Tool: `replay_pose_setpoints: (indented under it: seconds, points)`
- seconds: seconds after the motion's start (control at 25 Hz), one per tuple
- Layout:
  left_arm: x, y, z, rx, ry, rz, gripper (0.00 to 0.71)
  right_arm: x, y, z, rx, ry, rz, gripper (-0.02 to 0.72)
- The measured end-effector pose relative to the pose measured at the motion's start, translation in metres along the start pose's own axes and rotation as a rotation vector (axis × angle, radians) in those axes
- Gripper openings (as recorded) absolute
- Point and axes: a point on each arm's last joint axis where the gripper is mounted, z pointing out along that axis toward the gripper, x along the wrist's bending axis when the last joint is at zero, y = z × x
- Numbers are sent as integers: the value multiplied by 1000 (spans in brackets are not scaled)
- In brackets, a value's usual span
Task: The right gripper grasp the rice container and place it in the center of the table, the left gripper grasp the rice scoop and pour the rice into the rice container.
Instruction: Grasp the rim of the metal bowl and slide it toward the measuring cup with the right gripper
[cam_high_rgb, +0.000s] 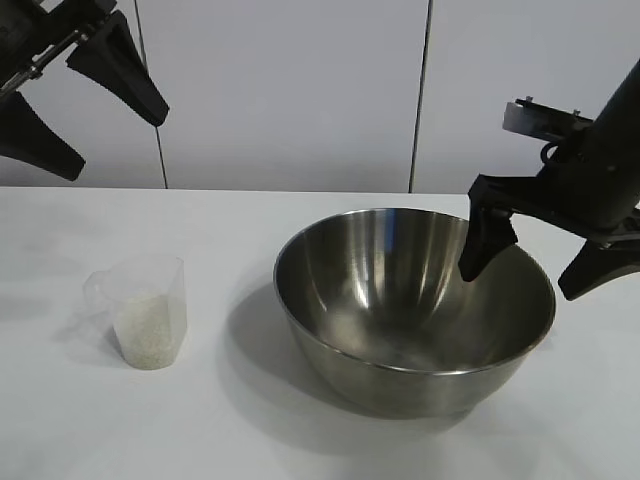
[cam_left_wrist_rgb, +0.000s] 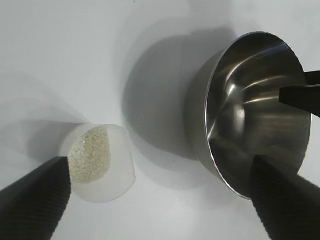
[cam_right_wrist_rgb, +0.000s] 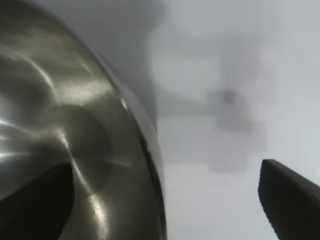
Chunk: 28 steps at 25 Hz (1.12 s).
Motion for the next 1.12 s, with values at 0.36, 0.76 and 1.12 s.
replay_pose_setpoints:
  seconds: [0.36, 0.76, 1.12]
  points:
    - [0, 0, 0, -3, 1, 0, 694, -2, -1, 13, 29, 1, 11, 586]
    - [0, 0, 0, -4, 2, 0, 694, -2, -1, 22, 33, 22, 61, 262]
    - [0, 0, 0, -5, 2, 0, 694, -1, -2, 22, 49, 31, 66, 30]
